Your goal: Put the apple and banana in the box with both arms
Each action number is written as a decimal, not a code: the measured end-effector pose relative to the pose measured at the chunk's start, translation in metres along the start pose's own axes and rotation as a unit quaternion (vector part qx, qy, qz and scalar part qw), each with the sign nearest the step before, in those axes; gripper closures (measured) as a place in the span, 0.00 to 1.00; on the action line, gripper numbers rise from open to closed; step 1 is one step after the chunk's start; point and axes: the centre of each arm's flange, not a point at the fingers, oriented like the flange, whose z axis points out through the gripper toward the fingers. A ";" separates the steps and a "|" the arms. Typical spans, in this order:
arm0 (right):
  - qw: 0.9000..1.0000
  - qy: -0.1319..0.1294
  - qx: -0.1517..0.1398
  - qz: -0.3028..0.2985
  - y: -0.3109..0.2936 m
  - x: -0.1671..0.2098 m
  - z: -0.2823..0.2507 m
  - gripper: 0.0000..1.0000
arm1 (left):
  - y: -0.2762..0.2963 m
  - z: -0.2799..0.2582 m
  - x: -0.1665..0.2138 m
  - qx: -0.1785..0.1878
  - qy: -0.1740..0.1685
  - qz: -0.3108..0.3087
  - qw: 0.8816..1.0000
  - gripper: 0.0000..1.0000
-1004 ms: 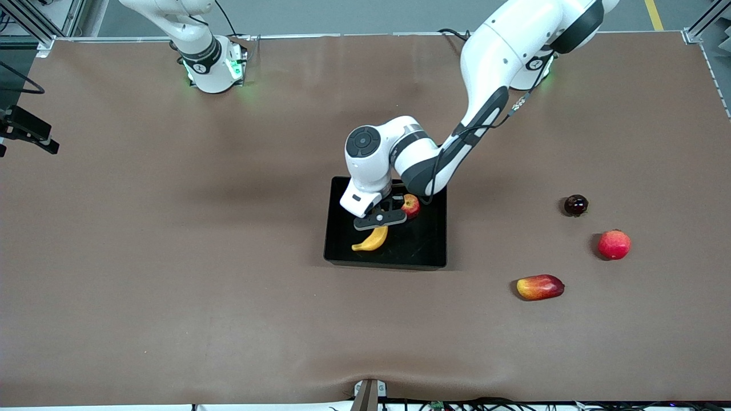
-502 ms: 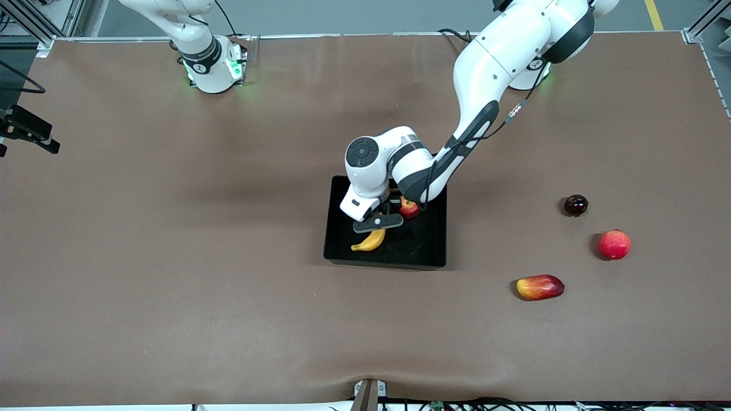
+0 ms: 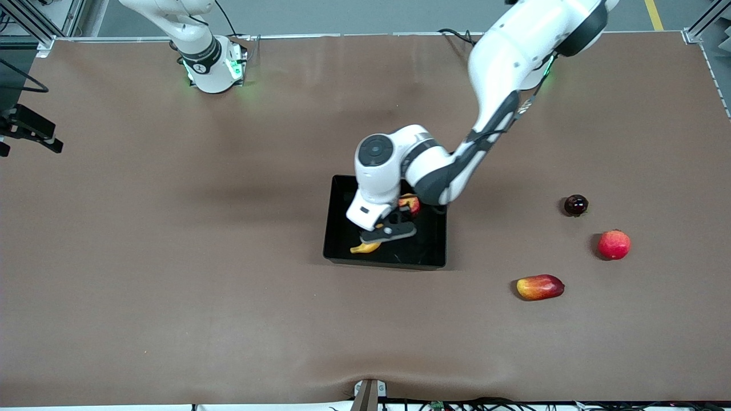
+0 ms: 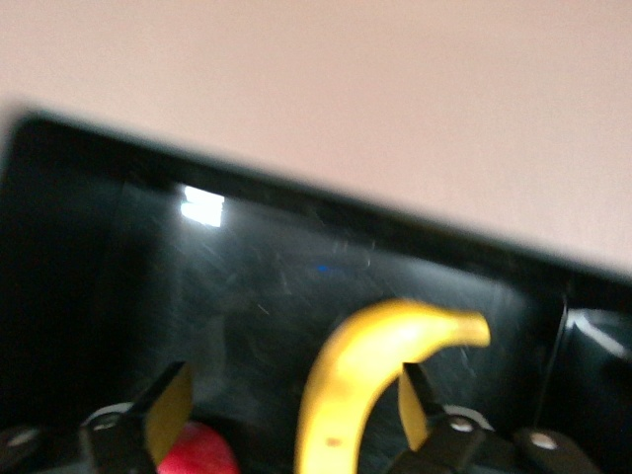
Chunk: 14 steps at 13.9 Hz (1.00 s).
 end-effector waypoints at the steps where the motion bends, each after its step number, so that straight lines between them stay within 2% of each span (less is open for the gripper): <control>1: 1.000 -0.005 0.001 -0.006 -0.007 0.000 0.001 0.00 | -0.015 -0.026 0.019 0.003 0.004 -0.001 1.000 0.00; 4: 1.000 -0.017 0.003 -0.018 -0.021 -0.001 0.003 0.00 | -0.083 -0.112 0.083 -0.018 -0.003 0.010 1.000 0.00; 6: 1.000 -0.015 0.003 -0.018 -0.021 -0.001 0.001 0.00 | -0.160 -0.157 0.129 -0.007 -0.009 0.007 1.000 0.00; 8: 1.000 -0.008 0.002 -0.019 -0.022 -0.001 -0.006 0.00 | -0.241 -0.190 0.163 -0.008 -0.033 0.008 0.999 0.00; 11: 1.000 -0.003 0.001 -0.018 -0.020 -0.001 -0.011 0.00 | -0.339 -0.219 0.191 -0.016 -0.048 0.013 0.999 0.00; 14: 1.000 -0.003 0.001 -0.017 -0.019 -0.001 -0.011 0.00 | -0.394 -0.234 0.200 -0.005 -0.053 0.039 0.998 0.00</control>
